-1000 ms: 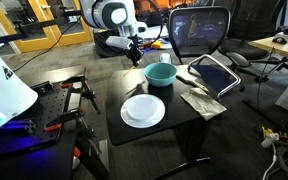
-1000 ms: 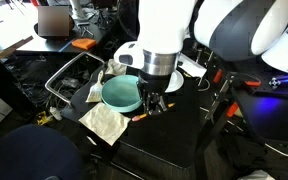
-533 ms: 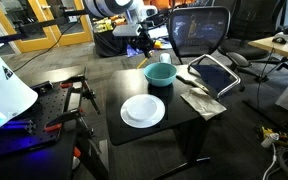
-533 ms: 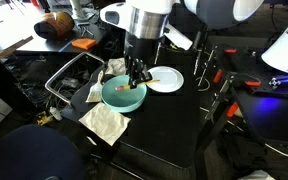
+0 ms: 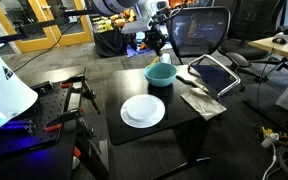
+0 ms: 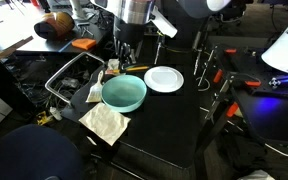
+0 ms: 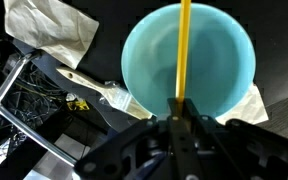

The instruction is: Pick up the yellow pencil and put it in the blue bowl

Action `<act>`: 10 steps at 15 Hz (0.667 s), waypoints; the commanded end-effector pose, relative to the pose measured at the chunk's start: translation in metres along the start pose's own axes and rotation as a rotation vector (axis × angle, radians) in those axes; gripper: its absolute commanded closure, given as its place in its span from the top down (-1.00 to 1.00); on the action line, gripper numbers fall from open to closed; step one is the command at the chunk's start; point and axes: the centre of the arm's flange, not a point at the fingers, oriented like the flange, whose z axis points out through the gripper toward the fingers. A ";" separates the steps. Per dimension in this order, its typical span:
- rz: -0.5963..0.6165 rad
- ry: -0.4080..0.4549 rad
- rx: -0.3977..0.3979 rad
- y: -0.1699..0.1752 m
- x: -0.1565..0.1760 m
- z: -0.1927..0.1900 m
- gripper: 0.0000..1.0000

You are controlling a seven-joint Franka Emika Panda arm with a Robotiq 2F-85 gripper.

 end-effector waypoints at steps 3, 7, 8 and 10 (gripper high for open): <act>-0.012 -0.060 0.015 0.006 0.020 0.016 -0.96; -0.022 -0.107 0.050 0.000 0.032 0.031 -0.96; -0.023 -0.132 0.060 -0.002 0.033 0.035 -0.96; -0.029 -0.172 0.074 -0.006 0.034 0.041 -0.96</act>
